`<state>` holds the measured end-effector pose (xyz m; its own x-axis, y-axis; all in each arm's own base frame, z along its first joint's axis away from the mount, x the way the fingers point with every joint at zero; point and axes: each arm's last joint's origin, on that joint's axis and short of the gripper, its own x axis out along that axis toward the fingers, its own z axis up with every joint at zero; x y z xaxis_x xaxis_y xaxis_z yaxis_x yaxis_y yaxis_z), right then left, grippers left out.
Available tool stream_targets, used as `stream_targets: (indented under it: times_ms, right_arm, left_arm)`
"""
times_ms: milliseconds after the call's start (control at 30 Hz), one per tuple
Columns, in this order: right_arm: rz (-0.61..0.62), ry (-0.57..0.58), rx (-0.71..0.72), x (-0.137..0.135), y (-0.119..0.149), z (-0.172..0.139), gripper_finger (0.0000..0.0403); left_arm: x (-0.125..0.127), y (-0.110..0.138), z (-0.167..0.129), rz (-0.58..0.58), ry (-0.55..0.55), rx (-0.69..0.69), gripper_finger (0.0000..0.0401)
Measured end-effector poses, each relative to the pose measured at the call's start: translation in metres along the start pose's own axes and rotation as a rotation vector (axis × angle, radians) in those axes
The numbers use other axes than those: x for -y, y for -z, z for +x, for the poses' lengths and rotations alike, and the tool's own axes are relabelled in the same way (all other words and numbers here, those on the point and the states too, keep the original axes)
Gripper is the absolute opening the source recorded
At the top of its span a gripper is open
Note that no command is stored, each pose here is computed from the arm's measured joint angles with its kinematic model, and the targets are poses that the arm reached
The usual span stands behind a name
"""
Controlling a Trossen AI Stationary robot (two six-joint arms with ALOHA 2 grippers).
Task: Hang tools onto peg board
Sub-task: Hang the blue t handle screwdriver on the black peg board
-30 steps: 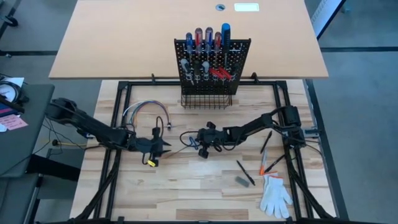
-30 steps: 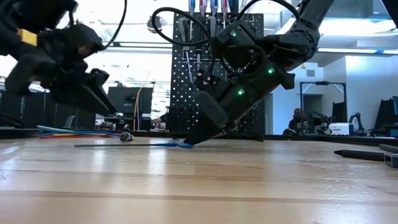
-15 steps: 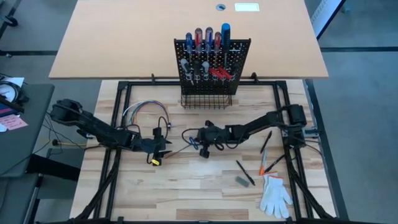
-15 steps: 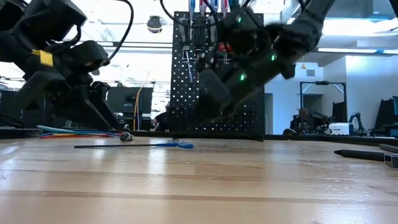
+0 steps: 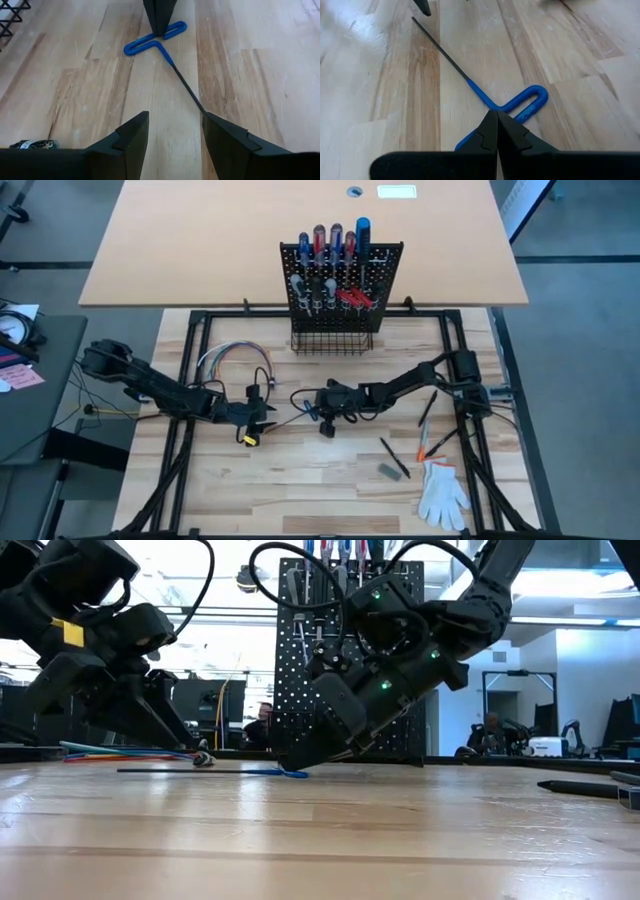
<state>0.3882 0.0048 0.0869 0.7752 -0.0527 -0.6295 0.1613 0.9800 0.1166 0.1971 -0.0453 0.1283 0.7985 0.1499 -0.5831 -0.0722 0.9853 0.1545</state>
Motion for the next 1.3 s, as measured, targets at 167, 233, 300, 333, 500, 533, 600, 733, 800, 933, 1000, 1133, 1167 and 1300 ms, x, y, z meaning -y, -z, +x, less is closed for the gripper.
stream_targets:
  times_ms: [167, 233, 300, 333, 500, 533, 600, 733, 800, 933, 1000, 1133, 1167, 1300]
  right_arm:
    - [0.006, 0.006, -0.022, 0.000, 0.002, 0.000, 0.0006]
    - [0.006, 0.006, -0.023, 0.000, 0.002, 0.000, 0.0006]
    - [0.006, 0.008, -0.026, 0.001, 0.002, 0.000, 0.0006]
    - [0.006, 0.009, -0.028, 0.001, 0.003, 0.000, 0.0006]
    - [0.004, 0.015, -0.046, 0.001, 0.004, 0.000, 0.0006]
    - [0.004, 0.015, -0.045, 0.001, 0.004, 0.000, 0.0006]
    - [0.004, 0.015, -0.045, 0.001, 0.004, 0.000, 0.0006]
    - [0.004, 0.016, -0.045, 0.001, 0.005, 0.000, 0.0006]
    - [0.004, 0.016, -0.045, 0.001, 0.005, 0.000, 0.0006]
    - [0.002, 0.015, -0.045, 0.001, 0.005, 0.000, 0.0006]
    - [0.002, 0.015, -0.044, 0.001, 0.005, 0.000, 0.0006]
    - [0.000, 0.015, -0.045, 0.001, 0.005, 0.000, 0.0006]
    - [-0.003, 0.015, -0.045, 0.001, 0.005, 0.000, 0.0006]
    - [-0.009, 0.014, -0.045, 0.000, 0.005, 0.000, 0.0006]
  left_arm:
    - [0.001, -0.003, 0.000, -0.013, 0.036, 0.027, 0.0182]
    - [0.003, -0.006, 0.000, -0.021, 0.079, 0.056, 0.0182]
    - [0.004, -0.008, -0.001, -0.027, 0.109, 0.078, 0.0182]
    - [0.004, -0.009, -0.001, -0.030, 0.113, 0.087, 0.0182]
    - [0.004, -0.011, -0.001, -0.045, 0.114, 0.102, 0.0182]
    - [0.003, -0.010, 0.000, -0.063, 0.113, 0.093, 0.0182]
    - [0.003, -0.007, 0.004, -0.113, 0.120, 0.060, 0.0182]
    - [0.001, 0.002, 0.015, -0.195, 0.183, -0.024, 0.0182]
    - [0.001, 0.005, 0.023, -0.212, 0.191, -0.077, 0.0180]
    - [0.007, 0.002, 0.040, -0.198, 0.185, -0.146, 0.0165]
    - [0.009, -0.001, 0.047, -0.188, 0.170, -0.185, 0.0150]
    - [0.010, -0.007, 0.053, -0.161, 0.137, -0.291, 0.0097]
    - [0.010, -0.008, 0.053, -0.156, 0.125, -0.307, 0.0080]
    - [0.010, -0.009, 0.053, -0.150, 0.095, -0.331, 0.0013]
